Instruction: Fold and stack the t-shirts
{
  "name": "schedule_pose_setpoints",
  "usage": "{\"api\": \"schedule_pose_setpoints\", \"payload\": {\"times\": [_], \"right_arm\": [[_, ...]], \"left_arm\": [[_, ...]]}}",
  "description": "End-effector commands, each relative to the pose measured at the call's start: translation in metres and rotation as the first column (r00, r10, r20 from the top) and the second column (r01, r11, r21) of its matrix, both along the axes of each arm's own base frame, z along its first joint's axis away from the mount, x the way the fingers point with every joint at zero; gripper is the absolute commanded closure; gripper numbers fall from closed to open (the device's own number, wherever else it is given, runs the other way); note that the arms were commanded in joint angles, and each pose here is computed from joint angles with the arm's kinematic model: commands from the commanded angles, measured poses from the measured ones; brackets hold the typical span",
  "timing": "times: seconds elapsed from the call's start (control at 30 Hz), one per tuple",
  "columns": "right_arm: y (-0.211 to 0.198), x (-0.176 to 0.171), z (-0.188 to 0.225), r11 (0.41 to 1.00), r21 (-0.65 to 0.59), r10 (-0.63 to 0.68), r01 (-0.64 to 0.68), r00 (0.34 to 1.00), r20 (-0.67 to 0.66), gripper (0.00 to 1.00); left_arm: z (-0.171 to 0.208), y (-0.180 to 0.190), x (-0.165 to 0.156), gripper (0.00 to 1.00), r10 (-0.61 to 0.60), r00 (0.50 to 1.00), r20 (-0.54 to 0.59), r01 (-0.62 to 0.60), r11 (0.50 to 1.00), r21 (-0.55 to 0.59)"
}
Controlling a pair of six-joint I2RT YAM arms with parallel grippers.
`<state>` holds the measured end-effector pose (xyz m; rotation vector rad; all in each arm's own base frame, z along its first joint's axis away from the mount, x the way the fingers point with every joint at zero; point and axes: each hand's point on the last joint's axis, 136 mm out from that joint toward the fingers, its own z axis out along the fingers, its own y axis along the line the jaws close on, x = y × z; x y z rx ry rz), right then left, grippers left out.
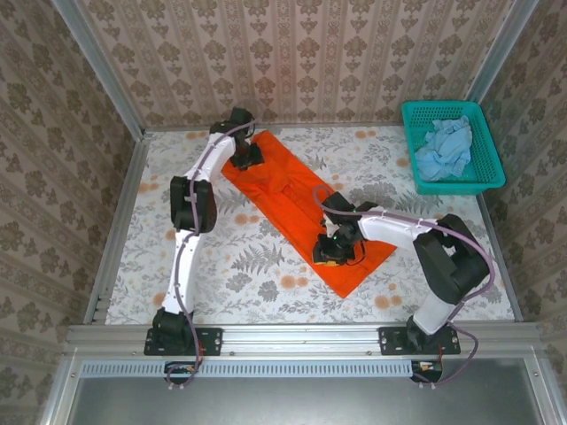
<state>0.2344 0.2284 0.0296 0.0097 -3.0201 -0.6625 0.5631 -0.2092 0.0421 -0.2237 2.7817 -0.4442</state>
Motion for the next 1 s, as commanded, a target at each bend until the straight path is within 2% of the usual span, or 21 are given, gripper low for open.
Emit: {"api": "schedule_pose_setpoints", "payload": {"times": [0.0,0.17,0.47,0.6,0.7,0.83,0.87,0.97], "right_arm": [[-0.003,-0.001,-0.008,0.998,-0.056,-0.014,0.012,0.999,-0.031,0.68],[-0.001,-0.006,-0.022,0.996,-0.07,-0.061,0.056,0.995,-0.077,0.7],[0.059,-0.016,-0.033,0.991,0.041,-0.12,0.125,0.986,-0.118,0.7],[0.095,-0.017,-0.041,0.988,0.069,-0.124,0.136,0.979,-0.159,0.7],[0.123,-0.011,-0.04,0.986,0.087,-0.128,0.14,0.982,-0.137,0.69],[0.15,-0.002,-0.04,0.985,0.098,-0.135,0.145,0.985,-0.106,0.65],[0.155,-0.001,-0.037,0.985,0.101,-0.129,0.138,0.988,-0.09,0.63],[0.17,0.004,-0.018,0.985,0.154,-0.076,0.079,0.997,-0.026,0.56]], "left_arm": [[-0.04,-0.018,-0.006,0.64,-0.013,0.995,-0.097,0.003,0.994,-0.106],[-0.027,-0.065,0.03,0.6,-0.002,1.0,0.015,0.007,0.938,-0.346],[-0.033,-0.107,0.054,0.54,0.031,0.996,0.082,0.014,0.863,-0.505],[-0.022,-0.11,0.058,0.51,0.039,0.994,0.099,0.018,0.852,-0.524],[-0.006,-0.102,0.063,0.48,0.047,0.992,0.115,0.021,0.851,-0.525],[0.032,-0.082,0.06,0.34,0.034,0.99,0.14,0.038,0.875,-0.483],[0.046,-0.073,0.06,0.29,0.04,0.987,0.156,0.04,0.879,-0.475],[0.093,-0.052,0.062,0.23,0.049,0.971,0.233,0.062,0.893,-0.446]]}}
